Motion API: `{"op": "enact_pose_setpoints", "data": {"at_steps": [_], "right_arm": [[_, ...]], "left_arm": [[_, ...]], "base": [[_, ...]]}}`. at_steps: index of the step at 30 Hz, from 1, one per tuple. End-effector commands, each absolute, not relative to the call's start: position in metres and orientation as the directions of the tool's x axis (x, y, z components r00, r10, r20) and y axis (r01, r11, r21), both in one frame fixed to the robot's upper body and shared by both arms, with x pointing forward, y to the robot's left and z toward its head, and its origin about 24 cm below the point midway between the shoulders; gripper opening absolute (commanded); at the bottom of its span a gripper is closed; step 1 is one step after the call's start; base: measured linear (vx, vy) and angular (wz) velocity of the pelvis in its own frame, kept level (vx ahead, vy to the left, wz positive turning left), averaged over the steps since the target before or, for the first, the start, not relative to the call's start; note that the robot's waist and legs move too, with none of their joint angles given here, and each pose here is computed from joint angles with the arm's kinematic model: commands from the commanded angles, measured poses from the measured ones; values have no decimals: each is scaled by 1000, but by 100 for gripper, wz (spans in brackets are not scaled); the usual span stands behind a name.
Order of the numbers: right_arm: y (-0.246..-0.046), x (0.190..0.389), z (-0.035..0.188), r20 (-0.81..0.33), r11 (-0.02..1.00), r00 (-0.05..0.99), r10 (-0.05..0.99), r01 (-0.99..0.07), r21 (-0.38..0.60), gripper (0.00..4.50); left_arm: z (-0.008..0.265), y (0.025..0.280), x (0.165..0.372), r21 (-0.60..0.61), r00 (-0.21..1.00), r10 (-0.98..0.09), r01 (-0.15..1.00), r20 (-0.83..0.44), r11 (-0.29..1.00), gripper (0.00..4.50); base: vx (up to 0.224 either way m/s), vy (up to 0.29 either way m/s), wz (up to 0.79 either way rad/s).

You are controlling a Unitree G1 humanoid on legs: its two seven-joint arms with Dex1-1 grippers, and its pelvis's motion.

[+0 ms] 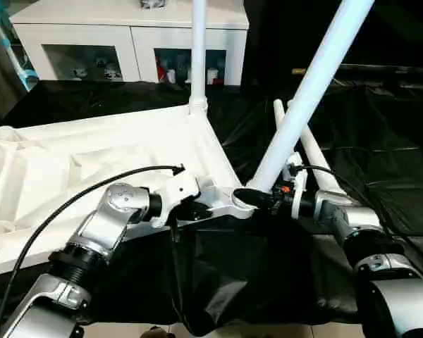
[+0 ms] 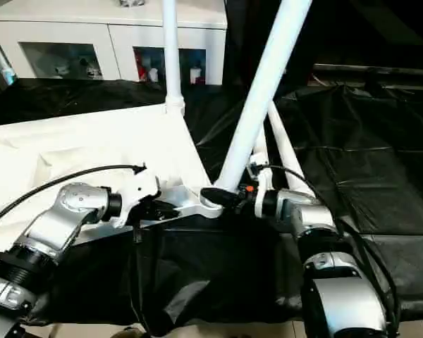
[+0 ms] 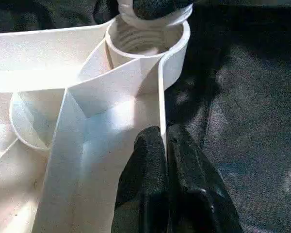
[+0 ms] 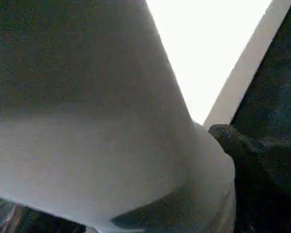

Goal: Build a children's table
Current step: Insert table leg to table base

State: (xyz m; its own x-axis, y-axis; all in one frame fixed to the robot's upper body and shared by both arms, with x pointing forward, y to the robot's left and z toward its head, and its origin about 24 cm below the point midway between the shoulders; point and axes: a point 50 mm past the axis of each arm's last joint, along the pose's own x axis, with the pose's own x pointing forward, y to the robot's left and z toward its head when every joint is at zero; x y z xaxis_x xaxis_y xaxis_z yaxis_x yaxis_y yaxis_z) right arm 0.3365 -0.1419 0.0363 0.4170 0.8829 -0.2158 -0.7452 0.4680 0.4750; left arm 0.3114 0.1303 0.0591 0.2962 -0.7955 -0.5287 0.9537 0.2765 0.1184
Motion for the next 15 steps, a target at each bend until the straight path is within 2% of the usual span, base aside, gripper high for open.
{"op": "enact_pose_setpoints", "data": {"at_steps": [1, 11, 15], "right_arm": [[-134, 335, 28, -277, 474, 386, 880, -740, 476, 321], [-124, 333, 19, -361, 507, 368, 857, -729, 461, 321], [-119, 331, 19, -356, 459, 313, 880, -751, 475, 321]], "left_arm": [[69, 121, 310, 165, 274, -821, 961, -500, 221, 0], [68, 123, 308, 162, 265, -816, 964, -513, 211, 0], [67, 123, 308, 160, 264, -814, 964, -517, 211, 0]], "base": [[0, 0, 0], [0, 0, 0], [0, 0, 0]]}}
